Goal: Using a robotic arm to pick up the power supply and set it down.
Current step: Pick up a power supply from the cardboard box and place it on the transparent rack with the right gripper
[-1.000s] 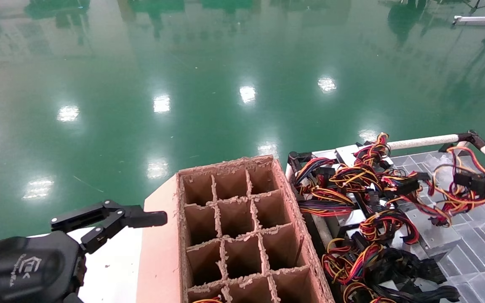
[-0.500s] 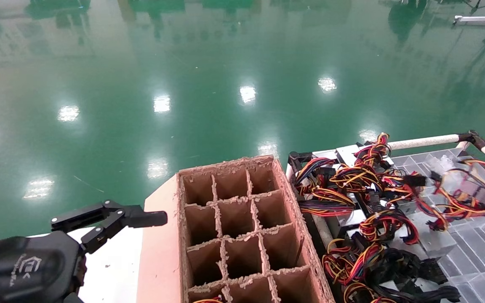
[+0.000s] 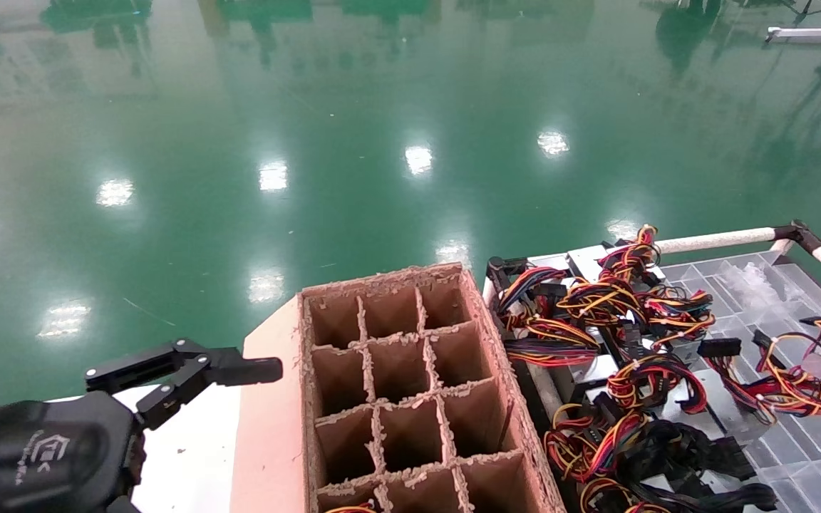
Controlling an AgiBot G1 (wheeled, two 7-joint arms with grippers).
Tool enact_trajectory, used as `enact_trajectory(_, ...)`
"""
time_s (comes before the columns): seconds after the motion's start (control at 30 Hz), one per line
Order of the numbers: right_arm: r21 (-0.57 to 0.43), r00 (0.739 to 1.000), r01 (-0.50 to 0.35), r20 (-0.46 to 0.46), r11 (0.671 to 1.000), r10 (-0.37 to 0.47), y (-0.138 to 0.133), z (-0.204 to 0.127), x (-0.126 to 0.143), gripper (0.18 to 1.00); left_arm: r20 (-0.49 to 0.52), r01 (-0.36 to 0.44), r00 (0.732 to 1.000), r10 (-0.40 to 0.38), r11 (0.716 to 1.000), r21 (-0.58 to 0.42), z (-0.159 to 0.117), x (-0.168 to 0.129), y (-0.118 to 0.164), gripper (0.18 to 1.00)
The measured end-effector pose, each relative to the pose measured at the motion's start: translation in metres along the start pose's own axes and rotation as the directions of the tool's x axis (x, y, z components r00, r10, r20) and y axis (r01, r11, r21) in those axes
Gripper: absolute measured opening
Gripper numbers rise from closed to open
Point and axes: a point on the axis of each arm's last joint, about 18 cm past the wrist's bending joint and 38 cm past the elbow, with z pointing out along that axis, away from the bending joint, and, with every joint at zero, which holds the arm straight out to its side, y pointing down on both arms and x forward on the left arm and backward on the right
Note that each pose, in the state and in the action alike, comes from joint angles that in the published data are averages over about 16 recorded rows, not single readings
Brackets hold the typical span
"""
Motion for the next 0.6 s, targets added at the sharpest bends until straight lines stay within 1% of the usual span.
enact_trajectory(0.2,-0.005,1.0,0.008,-0.001,1.0,-0.008,0.0,0.0,0.0,0.211,0.0,0.0,1.0,0.0,1.0,0.0,0.0,0.0,0.0,1.001)
enact_trajectory(0.4,-0.03,0.998,0.067,0.022,0.997,-0.067,-0.009,0.004,-0.003,0.259,0.0,0.0,1.0,0.0,1.0,0.0,0.0,0.0,0.0,1.001)
enact_trajectory(0.6,-0.057,0.989,0.135,0.063,0.989,-0.132,-0.026,0.008,-0.011,0.348,0.0,0.0,1.0,0.0,1.0,0.0,0.0,0.0,0.0,1.001)
